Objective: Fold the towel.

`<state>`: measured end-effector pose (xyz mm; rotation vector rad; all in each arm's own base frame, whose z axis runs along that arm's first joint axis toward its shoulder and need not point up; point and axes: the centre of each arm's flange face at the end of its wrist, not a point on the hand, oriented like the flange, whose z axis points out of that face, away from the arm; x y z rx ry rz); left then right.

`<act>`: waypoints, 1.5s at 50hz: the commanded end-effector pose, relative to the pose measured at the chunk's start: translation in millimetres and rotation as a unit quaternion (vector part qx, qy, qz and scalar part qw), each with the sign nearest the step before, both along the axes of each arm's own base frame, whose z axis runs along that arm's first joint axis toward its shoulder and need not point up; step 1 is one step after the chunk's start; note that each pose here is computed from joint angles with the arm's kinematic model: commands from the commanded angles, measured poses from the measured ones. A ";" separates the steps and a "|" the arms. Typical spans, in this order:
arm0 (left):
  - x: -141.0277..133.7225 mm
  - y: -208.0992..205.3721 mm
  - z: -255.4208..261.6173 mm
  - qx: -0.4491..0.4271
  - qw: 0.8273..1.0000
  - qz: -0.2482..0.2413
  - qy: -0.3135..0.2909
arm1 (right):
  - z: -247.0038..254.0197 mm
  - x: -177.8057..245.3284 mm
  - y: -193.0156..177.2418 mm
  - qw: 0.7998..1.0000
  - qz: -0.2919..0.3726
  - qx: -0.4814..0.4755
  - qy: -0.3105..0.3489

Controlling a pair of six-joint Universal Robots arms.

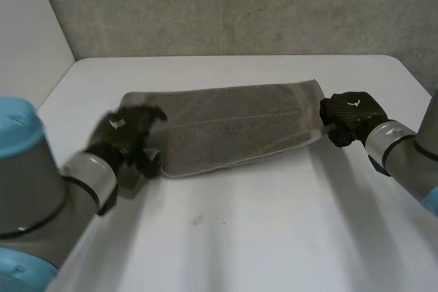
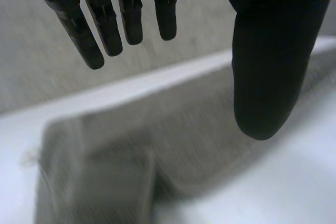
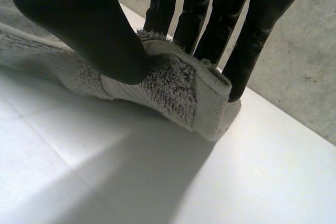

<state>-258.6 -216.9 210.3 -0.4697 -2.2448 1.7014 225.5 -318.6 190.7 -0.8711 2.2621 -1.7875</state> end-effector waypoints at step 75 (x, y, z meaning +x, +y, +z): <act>13.4 -28.6 -88.4 -0.079 0.954 -0.051 -0.284 | 14.0 -53.7 2.8 0.997 -0.048 0.039 0.049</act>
